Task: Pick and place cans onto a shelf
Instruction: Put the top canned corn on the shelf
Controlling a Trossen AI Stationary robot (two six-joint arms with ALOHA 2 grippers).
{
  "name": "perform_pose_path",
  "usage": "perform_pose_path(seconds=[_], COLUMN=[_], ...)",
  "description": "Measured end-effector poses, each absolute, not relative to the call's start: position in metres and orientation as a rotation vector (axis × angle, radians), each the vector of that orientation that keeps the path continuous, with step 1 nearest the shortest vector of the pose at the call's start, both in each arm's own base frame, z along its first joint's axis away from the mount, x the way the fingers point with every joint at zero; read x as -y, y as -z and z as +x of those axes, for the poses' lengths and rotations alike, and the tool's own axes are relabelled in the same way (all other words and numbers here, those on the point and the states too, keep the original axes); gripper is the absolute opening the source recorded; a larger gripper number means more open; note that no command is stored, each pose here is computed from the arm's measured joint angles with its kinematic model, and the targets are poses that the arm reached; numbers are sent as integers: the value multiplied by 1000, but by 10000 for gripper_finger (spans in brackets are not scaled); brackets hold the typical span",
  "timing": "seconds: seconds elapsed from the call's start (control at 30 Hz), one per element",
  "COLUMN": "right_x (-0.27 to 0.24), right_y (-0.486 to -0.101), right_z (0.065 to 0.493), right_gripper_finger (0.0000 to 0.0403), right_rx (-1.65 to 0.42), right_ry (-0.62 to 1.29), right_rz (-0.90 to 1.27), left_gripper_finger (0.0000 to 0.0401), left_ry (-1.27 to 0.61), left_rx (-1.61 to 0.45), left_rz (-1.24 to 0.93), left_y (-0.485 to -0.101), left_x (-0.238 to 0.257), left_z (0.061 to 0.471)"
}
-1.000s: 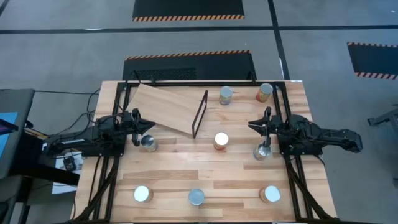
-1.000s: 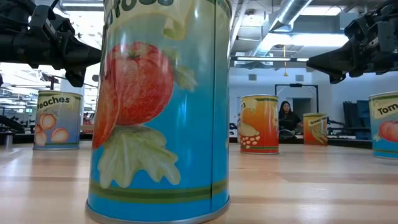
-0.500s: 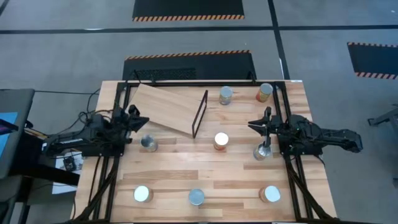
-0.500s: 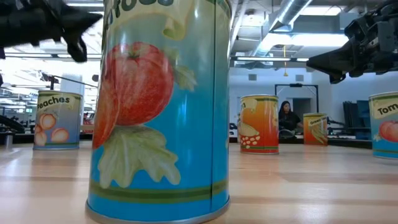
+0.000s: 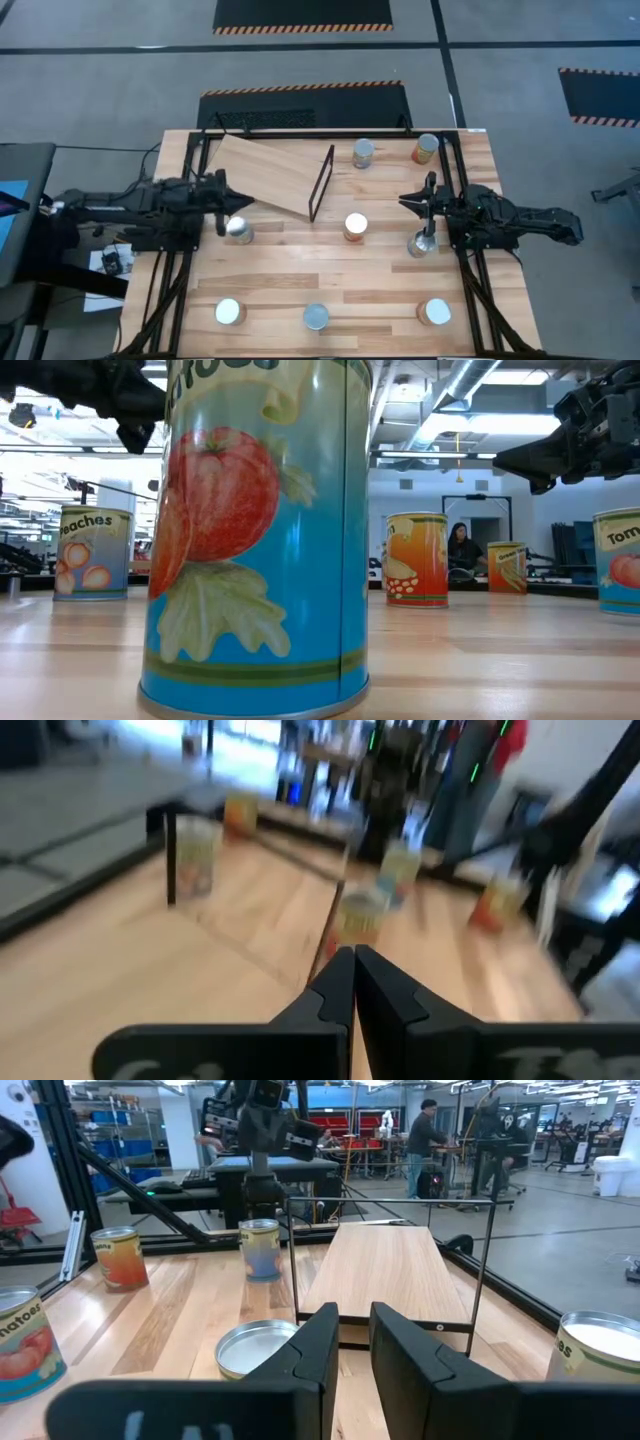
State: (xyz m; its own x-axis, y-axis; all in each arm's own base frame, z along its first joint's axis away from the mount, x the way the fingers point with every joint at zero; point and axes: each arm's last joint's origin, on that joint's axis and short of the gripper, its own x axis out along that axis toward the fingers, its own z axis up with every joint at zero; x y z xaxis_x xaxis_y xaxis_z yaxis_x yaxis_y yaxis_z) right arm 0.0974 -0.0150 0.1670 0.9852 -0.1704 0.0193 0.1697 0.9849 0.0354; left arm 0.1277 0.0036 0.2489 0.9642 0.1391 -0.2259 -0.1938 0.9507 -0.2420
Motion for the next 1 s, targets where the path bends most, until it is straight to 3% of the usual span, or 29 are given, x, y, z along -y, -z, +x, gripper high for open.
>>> perform_pose_path(seconds=[0.37,0.6,1.0], right_x=[15,15,15], right_y=[-167,-167,-167], right_z=[97,97,97], right_gripper_finger=[87,87,87], right_rx=[23,24,23], right_ry=[171,171,171], right_rz=[34,34,34], left_gripper_finger=[0,0,0], left_ry=[-143,-44,63], left_rx=[-578,-620,-649], left_rz=[-181,-54,105], left_y=[-285,-299,-289], left_x=[9,28,64], left_z=[174,209,281])
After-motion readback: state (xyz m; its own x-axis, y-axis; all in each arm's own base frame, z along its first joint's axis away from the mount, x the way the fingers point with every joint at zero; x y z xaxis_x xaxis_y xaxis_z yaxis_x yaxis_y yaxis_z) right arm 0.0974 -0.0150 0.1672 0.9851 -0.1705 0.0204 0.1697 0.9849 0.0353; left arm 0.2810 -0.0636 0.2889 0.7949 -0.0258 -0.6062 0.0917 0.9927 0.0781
